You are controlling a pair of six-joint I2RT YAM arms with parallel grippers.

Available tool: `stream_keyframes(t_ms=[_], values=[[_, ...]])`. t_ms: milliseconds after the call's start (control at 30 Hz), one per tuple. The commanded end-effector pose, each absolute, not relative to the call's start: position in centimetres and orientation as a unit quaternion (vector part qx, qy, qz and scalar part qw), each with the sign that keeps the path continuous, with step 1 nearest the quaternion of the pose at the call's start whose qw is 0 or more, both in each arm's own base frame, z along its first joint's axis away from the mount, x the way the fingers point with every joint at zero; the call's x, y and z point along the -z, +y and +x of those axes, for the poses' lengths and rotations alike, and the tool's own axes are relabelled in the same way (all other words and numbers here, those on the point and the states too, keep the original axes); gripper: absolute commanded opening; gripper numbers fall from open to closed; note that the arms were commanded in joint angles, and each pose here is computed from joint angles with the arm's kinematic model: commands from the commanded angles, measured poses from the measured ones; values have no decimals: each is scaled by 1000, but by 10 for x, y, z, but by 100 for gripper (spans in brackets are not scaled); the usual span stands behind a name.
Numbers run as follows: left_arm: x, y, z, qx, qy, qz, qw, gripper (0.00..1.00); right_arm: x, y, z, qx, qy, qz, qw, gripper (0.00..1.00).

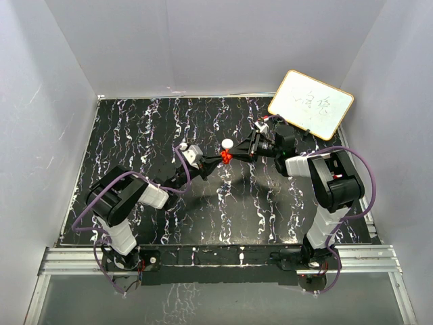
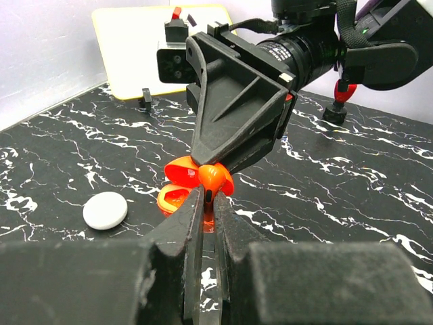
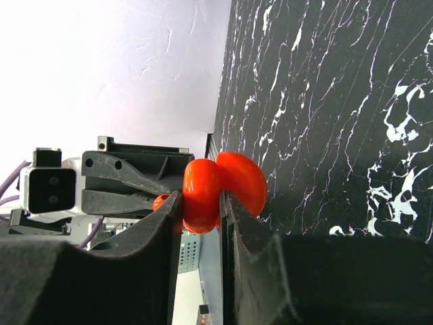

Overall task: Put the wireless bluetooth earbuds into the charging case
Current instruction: Place the earbud in the charging case.

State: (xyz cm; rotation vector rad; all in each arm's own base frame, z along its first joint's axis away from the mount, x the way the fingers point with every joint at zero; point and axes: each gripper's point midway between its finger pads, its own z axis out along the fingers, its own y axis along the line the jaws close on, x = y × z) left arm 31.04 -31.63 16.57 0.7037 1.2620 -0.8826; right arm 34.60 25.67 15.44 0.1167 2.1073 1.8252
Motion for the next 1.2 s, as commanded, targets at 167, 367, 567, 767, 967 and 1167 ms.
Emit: stream_keyframes(t_ms=[167,367,567,767,967,1167], values=[[-197,-316,311,396,501,307,706,0,-186,259,342,-664,719,-5,205,0],[-201,-314,313,390,494,305,715,0,-185,259,340,-664,719,-5,204,0],[-211,-312,313,385,484,303,724,0,-181,259,339,-663,721,-2,203,0],[-218,-307,313,371,482,303,734,0,-177,258,338,-663,721,2,202,0],[-222,-306,314,371,476,302,738,0,-176,258,338,-664,720,4,202,0],[-220,-307,316,371,474,302,739,0,-177,256,336,-671,712,15,206,0]])
